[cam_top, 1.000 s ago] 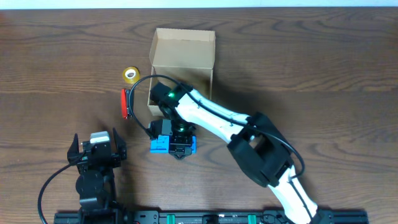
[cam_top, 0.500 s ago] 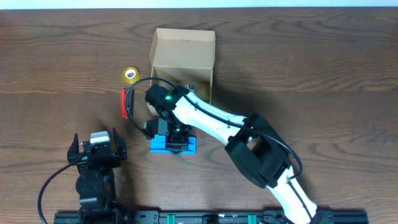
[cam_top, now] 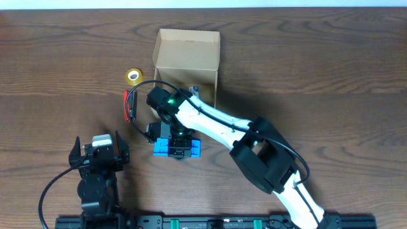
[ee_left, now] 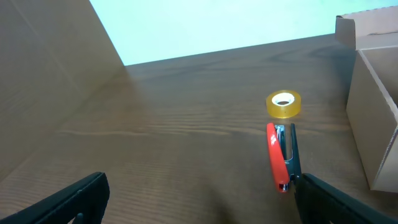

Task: Pack container
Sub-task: 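Move the right gripper to the blue duster and grasp it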

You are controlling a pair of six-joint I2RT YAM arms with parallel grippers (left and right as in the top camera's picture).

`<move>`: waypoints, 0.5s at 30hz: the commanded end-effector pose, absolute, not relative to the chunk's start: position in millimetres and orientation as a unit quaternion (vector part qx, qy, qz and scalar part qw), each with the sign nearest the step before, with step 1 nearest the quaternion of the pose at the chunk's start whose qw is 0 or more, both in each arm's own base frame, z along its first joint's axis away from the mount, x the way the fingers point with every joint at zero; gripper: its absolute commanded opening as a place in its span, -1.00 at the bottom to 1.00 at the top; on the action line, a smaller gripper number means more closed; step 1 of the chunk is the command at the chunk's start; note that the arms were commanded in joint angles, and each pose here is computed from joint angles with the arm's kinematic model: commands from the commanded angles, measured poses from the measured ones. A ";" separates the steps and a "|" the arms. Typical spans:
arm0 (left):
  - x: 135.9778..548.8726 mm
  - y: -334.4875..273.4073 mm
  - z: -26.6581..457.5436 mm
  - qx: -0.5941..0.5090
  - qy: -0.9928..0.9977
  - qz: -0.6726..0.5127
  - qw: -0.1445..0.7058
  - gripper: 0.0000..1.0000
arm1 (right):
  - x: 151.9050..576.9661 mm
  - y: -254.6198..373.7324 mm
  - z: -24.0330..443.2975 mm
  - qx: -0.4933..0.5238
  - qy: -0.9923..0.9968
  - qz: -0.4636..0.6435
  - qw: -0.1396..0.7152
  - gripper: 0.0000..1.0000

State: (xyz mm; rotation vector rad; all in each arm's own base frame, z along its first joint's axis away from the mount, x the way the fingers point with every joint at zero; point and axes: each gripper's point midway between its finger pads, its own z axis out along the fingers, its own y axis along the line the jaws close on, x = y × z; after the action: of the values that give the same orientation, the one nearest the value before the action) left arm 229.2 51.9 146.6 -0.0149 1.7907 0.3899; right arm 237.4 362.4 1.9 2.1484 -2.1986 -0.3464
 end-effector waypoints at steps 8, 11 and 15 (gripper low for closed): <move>229.4 51.0 132.3 -0.002 0.785 0.168 0.597 0.91 | 226.9 321.4 -63.8 0.675 -0.734 -0.010 0.075 0.36; 229.4 51.0 132.3 -0.002 0.785 0.168 0.597 0.91 | 229.2 324.1 -64.3 0.666 -0.743 -0.010 0.068 0.09; 229.4 51.0 132.3 -0.002 0.785 0.168 0.597 0.91 | 236.6 323.7 -61.9 0.654 -0.754 0.006 0.058 -0.29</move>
State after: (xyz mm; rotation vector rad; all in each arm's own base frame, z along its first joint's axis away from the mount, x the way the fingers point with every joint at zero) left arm 229.2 51.9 146.6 -0.0149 1.7907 0.3899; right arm 250.4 362.6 -4.8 2.1591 -2.3443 -0.1345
